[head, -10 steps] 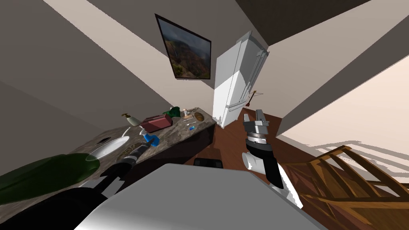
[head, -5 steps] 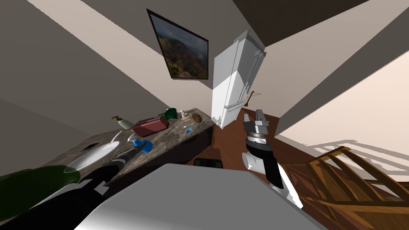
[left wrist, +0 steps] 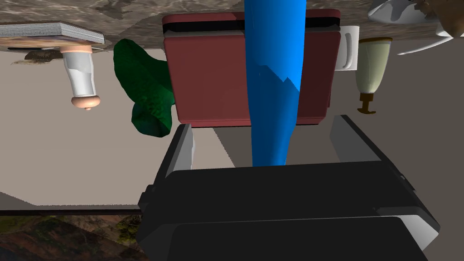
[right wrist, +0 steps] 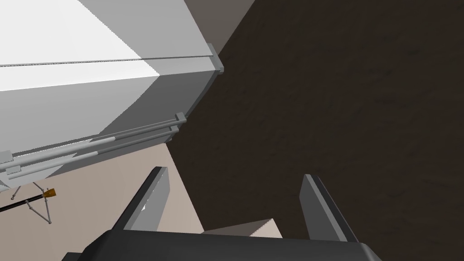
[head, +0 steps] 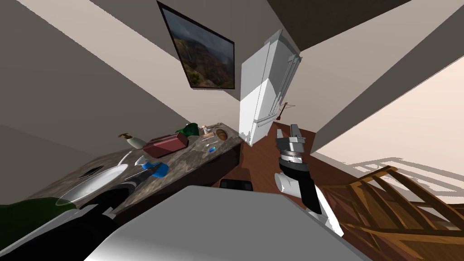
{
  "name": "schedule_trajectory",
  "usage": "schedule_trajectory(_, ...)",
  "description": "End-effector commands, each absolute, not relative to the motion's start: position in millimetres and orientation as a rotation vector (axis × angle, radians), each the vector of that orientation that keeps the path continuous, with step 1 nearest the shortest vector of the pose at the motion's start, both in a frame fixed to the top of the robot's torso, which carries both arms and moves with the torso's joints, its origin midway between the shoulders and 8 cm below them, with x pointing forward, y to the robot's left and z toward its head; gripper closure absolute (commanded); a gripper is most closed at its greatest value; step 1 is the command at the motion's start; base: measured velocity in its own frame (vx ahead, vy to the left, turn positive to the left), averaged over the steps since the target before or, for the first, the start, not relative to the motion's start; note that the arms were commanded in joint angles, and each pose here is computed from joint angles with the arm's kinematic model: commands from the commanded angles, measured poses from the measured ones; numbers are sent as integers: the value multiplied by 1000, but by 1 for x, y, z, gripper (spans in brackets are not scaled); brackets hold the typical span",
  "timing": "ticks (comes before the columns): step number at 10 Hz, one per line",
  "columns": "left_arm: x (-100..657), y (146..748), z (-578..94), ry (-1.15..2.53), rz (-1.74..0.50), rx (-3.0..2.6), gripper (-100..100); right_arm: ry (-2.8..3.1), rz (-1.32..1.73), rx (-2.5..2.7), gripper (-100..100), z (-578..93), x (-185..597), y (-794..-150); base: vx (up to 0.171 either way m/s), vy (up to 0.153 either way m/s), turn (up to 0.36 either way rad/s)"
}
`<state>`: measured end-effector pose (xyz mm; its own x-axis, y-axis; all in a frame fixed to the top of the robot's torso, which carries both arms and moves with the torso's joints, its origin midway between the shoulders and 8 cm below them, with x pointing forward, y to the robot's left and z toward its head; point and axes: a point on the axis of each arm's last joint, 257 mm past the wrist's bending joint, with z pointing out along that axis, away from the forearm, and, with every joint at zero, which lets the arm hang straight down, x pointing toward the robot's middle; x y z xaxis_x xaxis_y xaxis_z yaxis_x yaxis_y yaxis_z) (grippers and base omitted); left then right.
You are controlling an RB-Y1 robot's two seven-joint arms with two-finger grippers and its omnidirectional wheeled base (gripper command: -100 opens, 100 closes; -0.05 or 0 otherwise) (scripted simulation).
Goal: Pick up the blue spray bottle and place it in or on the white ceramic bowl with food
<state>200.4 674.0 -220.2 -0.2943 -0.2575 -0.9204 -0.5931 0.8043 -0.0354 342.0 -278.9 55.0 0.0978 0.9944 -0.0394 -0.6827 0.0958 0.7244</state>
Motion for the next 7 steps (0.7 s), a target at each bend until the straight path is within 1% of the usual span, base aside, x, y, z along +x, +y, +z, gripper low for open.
schedule_trajectory(1, 197, 682, -222, 1881, 381, -650, -100, 623, 1369, 627, 0, 55, 342, -279, 18, -17, -48)
schedule_trajectory(7, 188, 705, -226, 1876, 394, -670, -100, 623, 1369, 627, 0, 55, 342, -279, 16, -18, -33)
